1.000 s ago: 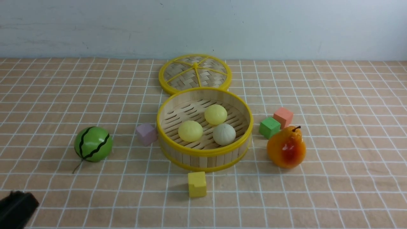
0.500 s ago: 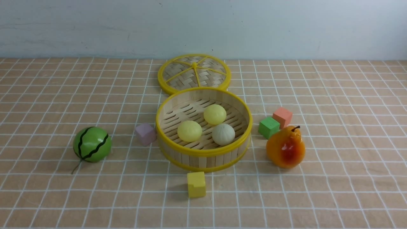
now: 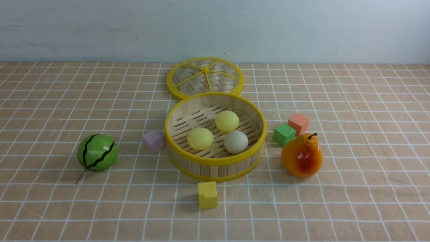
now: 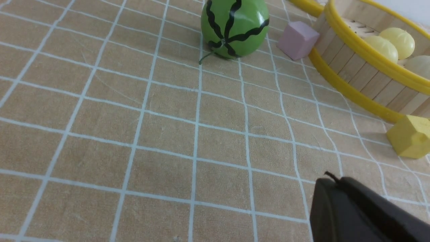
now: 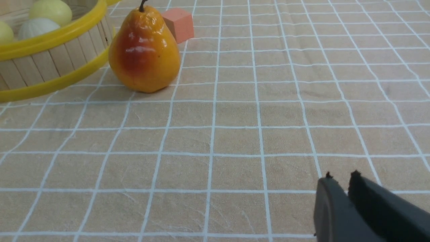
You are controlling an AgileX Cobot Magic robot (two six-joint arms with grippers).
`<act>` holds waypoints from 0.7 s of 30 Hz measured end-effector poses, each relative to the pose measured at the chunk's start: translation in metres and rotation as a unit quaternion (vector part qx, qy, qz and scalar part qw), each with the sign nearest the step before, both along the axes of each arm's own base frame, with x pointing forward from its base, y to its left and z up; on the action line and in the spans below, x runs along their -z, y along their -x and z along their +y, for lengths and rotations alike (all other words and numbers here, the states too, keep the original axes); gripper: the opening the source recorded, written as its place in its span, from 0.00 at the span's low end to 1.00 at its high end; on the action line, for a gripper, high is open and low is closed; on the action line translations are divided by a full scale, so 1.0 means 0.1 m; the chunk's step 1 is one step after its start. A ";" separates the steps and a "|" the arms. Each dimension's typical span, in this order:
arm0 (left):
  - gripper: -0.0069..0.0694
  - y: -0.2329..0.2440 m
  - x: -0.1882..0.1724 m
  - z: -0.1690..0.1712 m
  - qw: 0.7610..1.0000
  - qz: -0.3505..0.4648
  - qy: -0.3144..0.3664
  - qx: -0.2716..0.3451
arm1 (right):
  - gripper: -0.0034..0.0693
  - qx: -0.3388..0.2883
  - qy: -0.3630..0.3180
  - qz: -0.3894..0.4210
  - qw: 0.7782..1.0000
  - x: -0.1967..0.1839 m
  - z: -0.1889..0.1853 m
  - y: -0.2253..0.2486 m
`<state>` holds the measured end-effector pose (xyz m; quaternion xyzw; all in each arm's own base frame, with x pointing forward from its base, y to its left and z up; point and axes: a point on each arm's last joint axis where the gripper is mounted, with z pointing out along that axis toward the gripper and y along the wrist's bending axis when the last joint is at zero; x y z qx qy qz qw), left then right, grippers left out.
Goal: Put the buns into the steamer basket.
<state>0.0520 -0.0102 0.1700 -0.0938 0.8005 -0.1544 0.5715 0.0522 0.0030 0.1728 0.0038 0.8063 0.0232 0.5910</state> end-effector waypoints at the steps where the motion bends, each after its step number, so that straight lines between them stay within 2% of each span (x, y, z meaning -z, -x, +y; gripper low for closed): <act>1: 0.07 0.00 0.00 0.00 1.000 0.000 0.000 0.000 | 0.16 0.000 0.000 0.000 1.000 0.00 0.00 0.00; 21: 0.07 0.00 0.00 0.00 1.000 0.000 0.000 0.000 | 0.19 0.000 0.000 0.000 1.000 0.00 0.00 0.00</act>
